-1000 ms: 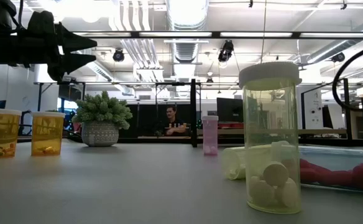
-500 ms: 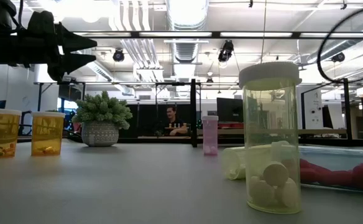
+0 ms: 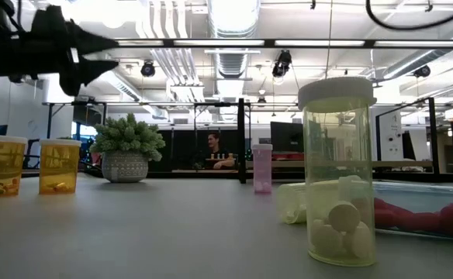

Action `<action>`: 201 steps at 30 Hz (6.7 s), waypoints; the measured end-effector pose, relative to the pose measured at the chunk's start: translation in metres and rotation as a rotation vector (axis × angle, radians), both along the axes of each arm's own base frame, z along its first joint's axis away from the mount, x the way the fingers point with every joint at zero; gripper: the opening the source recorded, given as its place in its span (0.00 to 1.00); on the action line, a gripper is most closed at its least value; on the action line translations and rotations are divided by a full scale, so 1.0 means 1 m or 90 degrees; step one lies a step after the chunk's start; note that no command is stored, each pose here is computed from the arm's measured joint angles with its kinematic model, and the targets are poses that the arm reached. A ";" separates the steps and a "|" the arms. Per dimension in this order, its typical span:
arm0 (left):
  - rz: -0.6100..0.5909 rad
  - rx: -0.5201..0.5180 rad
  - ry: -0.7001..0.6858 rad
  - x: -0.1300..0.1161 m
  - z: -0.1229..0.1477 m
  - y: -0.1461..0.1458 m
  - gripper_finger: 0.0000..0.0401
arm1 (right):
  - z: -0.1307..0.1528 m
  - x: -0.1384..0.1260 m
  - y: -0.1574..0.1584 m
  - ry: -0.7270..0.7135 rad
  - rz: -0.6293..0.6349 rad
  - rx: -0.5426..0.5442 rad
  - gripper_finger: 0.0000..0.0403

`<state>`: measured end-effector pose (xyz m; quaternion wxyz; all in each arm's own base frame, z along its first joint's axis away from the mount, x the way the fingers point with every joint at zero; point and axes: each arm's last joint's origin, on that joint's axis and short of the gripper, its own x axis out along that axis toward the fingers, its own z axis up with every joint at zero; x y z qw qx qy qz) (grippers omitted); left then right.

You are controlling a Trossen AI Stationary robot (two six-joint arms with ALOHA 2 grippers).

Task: Pick and place medicine bottles onto shelf by color
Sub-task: Put the bottom right blue pill bottle on the shelf

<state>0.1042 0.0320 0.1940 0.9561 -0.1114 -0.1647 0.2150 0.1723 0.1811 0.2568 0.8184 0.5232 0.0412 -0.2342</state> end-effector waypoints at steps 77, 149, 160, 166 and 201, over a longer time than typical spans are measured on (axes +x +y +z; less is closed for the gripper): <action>-0.187 -0.252 -0.389 0.132 0.142 0.031 0.67 | 0.133 0.167 -0.223 -0.336 -0.153 -0.476 0.27; -0.304 -0.203 -0.414 0.148 0.150 0.033 0.21 | 0.148 0.223 -0.231 -0.263 -0.086 -0.566 0.27; -0.299 -0.204 -0.410 0.148 0.148 0.034 0.22 | 0.145 0.225 -0.232 -0.236 -0.076 -0.555 0.28; -0.294 -0.204 -0.406 0.147 0.147 0.036 0.23 | 0.142 0.226 -0.233 -0.216 -0.070 -0.557 0.36; -0.477 -0.278 -0.162 0.163 0.126 0.033 0.23 | 0.188 0.125 -0.210 0.225 0.474 -0.630 0.53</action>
